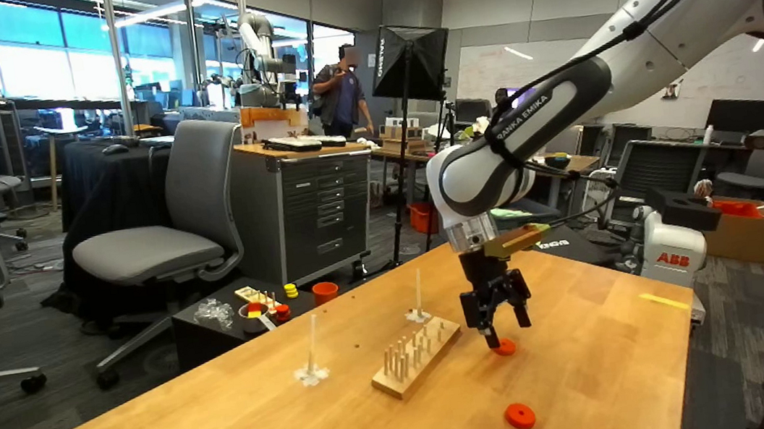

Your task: Put the orange ring on the wooden object

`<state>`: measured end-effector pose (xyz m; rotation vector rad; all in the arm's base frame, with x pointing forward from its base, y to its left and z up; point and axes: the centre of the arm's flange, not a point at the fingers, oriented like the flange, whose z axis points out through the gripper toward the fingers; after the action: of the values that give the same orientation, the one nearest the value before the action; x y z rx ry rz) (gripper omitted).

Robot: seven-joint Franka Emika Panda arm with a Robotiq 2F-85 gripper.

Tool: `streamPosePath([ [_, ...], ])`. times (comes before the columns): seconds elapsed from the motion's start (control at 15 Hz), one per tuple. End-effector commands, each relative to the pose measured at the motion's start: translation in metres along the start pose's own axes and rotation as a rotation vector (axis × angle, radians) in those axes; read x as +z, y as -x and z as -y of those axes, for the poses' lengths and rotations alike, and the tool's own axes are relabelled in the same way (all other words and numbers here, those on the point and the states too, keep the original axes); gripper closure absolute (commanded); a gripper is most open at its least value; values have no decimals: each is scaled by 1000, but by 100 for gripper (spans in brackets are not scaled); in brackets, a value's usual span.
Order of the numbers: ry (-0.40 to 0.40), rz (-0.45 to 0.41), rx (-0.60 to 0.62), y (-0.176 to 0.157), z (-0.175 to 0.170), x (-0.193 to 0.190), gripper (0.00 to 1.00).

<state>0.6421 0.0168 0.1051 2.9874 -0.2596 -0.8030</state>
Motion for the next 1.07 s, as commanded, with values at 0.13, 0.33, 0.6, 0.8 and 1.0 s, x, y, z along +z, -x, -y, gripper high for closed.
streamPosePath([
  [0.13, -16, 4, 9, -6, 7, -5, 4],
  [0.33, -23, 1, 7, -4, 4, -10, 30],
  [0.6, -39, 5, 4, -5, -3, -17, 15],
  [0.8, -49, 4, 6, -6, -7, -19, 12],
  [1.0, -60, 14, 2, -6, -10, -19, 0],
])
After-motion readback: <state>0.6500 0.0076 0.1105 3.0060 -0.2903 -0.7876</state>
